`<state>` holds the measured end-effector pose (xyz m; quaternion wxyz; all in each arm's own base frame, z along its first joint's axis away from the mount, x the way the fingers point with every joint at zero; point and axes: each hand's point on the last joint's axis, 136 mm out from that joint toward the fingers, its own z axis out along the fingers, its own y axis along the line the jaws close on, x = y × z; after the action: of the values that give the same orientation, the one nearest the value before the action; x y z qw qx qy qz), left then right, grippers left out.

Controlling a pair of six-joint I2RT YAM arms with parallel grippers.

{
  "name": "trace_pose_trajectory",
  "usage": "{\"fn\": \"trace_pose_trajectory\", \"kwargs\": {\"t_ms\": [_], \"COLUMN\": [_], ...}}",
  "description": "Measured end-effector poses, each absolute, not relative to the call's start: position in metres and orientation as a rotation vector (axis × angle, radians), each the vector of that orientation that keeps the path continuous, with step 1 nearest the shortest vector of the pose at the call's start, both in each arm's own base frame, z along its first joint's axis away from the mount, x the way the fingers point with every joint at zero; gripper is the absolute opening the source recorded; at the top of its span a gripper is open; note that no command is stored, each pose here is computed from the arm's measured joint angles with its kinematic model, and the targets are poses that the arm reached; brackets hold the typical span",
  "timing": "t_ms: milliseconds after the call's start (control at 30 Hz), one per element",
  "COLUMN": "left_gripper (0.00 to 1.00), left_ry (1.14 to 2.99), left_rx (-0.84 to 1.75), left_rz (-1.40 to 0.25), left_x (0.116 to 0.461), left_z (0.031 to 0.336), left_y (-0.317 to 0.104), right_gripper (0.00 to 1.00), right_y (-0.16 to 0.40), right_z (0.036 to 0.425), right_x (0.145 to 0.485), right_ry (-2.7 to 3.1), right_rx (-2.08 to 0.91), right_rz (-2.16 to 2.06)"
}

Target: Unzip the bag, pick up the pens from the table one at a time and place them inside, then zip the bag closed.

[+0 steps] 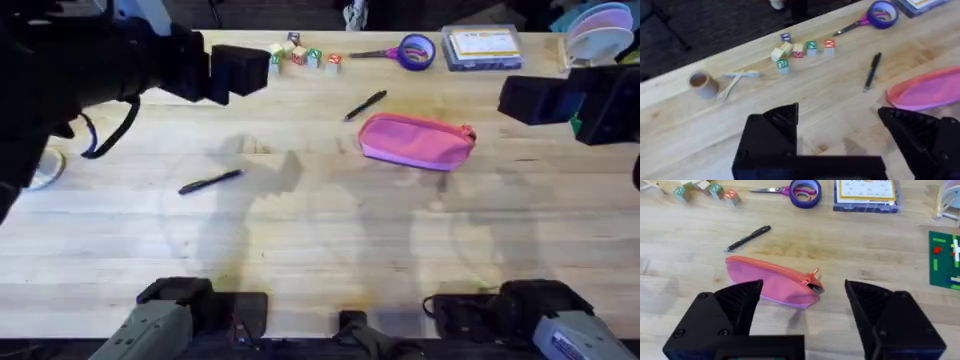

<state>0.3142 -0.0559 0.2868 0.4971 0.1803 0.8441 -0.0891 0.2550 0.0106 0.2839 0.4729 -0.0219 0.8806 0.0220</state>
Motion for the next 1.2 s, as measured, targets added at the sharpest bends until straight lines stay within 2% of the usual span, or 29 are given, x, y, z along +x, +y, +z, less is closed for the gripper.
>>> {"fn": "trace_pose_trajectory", "kwargs": {"t_ms": [367, 633, 900, 1200], "left_gripper": [0.993, 0.993, 0.993, 0.993], "left_ry": [1.791, 1.574, 1.524, 1.521], "left_rx": [0.935, 1.222, 1.295, 1.304], "left_rz": [-0.278, -0.348, -0.436, -0.452], "left_x": [0.296, 0.289, 0.294, 0.296], "left_z": [0.297, 0.291, 0.276, 0.272], "left_y": [-0.099, -0.126, -0.136, -0.137], "right_gripper": [0.998, 0.998, 0.998, 0.998], "right_y": [0.011, 0.011, 0.011, 0.011], "right_z": [0.284, 0.284, 0.284, 0.284], "right_x": [0.255, 0.255, 0.255, 0.255], "right_ry": [2.155, 2.155, 2.155, 2.155], "right_rx": [-0.054, -0.054, -0.054, -0.054], "right_rz": [0.054, 0.053, 0.053, 0.054]}}
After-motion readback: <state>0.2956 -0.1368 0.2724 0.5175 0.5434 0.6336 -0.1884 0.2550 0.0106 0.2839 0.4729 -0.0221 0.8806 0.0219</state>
